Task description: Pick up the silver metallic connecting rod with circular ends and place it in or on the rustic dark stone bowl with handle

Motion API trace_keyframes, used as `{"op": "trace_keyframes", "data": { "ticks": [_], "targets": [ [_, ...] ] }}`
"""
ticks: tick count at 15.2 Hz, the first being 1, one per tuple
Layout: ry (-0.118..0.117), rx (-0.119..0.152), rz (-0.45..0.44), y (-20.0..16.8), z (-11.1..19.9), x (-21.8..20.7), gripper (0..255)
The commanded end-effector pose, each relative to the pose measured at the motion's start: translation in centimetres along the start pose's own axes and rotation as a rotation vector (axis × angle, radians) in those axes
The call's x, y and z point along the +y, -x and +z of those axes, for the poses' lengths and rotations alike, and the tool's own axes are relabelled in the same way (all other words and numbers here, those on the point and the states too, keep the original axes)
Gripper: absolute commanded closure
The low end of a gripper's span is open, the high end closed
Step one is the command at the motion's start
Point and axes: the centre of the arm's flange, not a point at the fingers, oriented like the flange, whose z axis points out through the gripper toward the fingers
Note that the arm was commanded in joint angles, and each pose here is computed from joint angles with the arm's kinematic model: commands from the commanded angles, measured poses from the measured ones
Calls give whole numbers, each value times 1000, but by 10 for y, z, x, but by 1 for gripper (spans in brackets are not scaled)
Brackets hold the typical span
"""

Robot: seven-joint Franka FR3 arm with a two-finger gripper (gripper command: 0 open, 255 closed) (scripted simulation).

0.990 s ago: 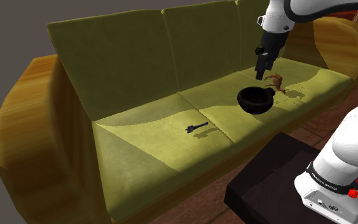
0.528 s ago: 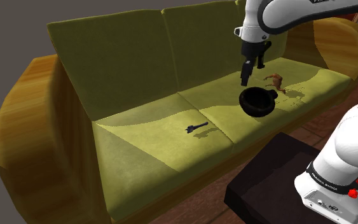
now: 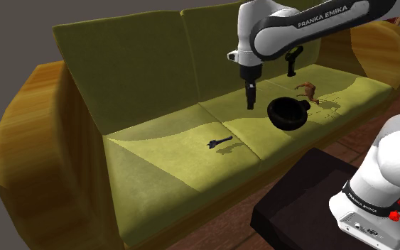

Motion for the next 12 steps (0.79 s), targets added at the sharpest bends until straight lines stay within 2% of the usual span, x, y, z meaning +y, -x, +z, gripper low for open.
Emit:
{"op": "trace_keyframes", "data": {
  "ticks": [1,12],
  "targets": [
    [-3,-10,-99,-24,10,-10,0],
    [-19,-67,-617,-131,79,-91,0]
  ]
}}
